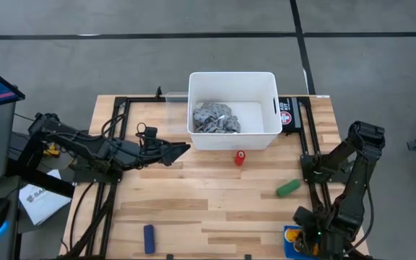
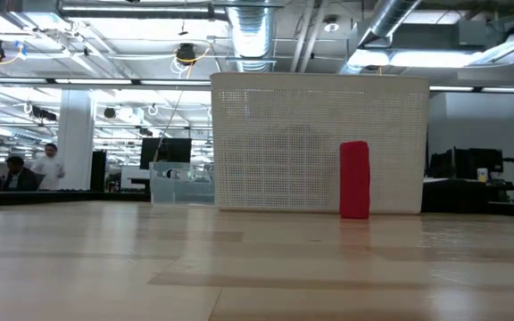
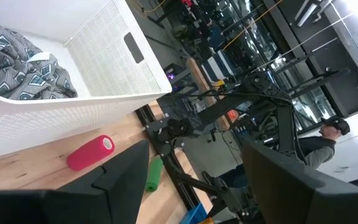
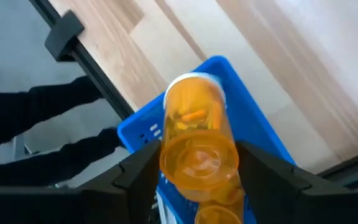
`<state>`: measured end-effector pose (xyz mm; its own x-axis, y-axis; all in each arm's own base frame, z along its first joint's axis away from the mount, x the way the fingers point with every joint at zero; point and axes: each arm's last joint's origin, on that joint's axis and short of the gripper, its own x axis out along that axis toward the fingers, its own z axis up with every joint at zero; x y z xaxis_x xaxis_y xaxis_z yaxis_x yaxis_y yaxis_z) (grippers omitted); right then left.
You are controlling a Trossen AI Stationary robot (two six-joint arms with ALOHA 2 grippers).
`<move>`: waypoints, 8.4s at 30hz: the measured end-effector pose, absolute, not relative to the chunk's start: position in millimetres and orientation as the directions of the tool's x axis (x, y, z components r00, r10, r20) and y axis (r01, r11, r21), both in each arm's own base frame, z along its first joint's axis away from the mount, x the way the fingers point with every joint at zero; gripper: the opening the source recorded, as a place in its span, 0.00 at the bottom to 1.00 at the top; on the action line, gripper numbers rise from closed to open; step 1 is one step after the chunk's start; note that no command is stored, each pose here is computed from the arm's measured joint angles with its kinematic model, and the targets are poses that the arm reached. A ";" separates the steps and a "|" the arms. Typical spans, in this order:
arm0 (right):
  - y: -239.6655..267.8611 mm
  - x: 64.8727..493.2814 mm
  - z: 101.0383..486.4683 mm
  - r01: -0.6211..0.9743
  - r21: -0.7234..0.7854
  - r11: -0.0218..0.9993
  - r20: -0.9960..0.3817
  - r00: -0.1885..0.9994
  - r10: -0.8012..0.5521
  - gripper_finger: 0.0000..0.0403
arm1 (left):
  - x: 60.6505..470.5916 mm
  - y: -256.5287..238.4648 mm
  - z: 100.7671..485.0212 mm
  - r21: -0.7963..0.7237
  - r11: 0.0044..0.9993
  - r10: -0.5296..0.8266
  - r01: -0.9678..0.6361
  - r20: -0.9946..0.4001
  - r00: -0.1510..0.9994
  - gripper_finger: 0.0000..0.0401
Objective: Pick & Place Medicine items
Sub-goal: Put the orange pill bottle into the blue bin, then put the green rolled bandage into the transparent bin
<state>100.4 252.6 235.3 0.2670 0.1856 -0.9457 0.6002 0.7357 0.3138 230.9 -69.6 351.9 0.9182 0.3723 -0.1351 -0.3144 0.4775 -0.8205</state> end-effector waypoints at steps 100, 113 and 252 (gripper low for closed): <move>166.2 220.3 258.0 -0.008 -0.133 0.991 -0.800 0.591 -0.103 0.27 | 232.1 -116.3 327.6 -0.439 0.876 0.080 -0.198 -0.273 0.959 0.62; 131.4 291.3 372.5 0.154 0.160 0.975 -0.296 0.950 -0.102 0.27 | 292.1 -137.1 302.5 -0.417 0.879 0.226 -0.229 -0.058 0.972 0.62; 116.4 198.6 393.2 0.443 0.493 0.749 -0.415 0.876 -0.245 0.57 | 212.6 211.5 209.1 0.085 0.790 0.489 -0.608 -0.685 0.540 0.26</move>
